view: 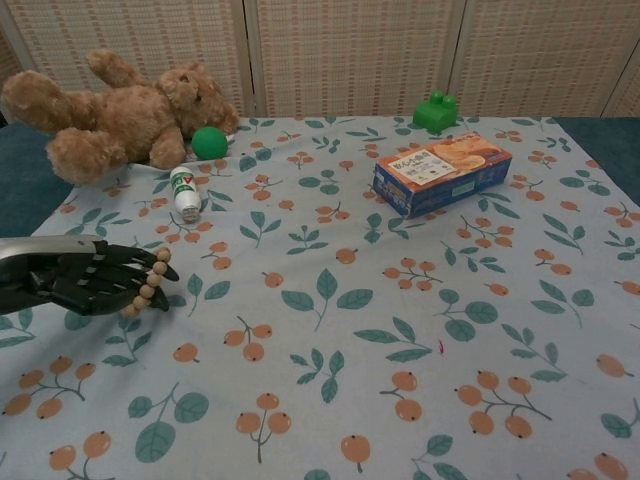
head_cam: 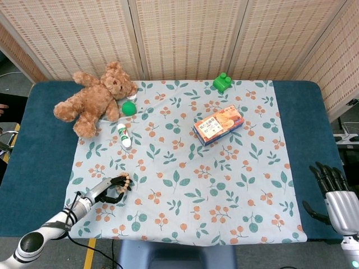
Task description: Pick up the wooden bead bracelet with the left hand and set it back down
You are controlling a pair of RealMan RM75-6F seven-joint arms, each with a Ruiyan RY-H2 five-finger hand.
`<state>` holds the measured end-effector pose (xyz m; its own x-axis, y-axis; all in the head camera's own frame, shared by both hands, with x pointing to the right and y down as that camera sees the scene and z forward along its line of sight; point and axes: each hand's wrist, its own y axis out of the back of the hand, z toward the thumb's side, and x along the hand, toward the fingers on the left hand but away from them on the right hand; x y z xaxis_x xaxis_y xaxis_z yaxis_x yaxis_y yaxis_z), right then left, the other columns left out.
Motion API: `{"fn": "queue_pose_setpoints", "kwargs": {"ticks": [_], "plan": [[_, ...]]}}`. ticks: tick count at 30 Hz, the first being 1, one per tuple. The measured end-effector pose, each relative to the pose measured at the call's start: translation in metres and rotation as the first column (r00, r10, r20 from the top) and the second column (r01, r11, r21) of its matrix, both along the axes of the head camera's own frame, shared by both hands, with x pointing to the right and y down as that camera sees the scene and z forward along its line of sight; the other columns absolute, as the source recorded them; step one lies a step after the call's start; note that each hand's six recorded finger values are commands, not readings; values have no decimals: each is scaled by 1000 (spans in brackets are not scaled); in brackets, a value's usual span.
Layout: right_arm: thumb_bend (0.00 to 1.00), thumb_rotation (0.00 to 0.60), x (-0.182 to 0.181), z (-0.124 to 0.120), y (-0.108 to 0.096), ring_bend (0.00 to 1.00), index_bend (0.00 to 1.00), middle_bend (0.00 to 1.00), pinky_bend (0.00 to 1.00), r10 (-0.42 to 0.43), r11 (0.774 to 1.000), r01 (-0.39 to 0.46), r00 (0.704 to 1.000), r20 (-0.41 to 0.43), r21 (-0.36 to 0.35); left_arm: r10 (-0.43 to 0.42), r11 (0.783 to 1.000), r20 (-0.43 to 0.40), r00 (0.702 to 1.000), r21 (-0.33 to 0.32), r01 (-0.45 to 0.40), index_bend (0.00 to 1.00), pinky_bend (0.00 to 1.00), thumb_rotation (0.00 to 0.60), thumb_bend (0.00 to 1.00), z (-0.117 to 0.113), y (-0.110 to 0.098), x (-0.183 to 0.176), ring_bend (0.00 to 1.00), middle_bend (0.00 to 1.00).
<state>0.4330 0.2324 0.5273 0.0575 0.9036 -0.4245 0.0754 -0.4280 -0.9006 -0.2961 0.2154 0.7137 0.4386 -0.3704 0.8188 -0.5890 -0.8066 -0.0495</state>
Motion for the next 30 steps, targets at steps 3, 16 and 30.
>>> {"fn": "queue_pose_setpoints", "kwargs": {"ticks": [3,16,30], "plan": [[238,540,0,1,0,0,0,0,0,-2,1000,2,1000,-1,-3,46,997,30,999,56,-47,209,0,600,529,-3,0,4,105,306],[238,541,-1,1,1,0,0,0,0,-2,1000,2,1000,-3,-6,192,935,181,965,265,-236,167,77,600,466,-26,-4,19,202,233],[238,540,-1,0,1,0,0,0,0,-3,1000,3,1000,-3,-3,152,908,224,963,352,-226,112,75,600,471,-36,-8,17,112,193]]}}
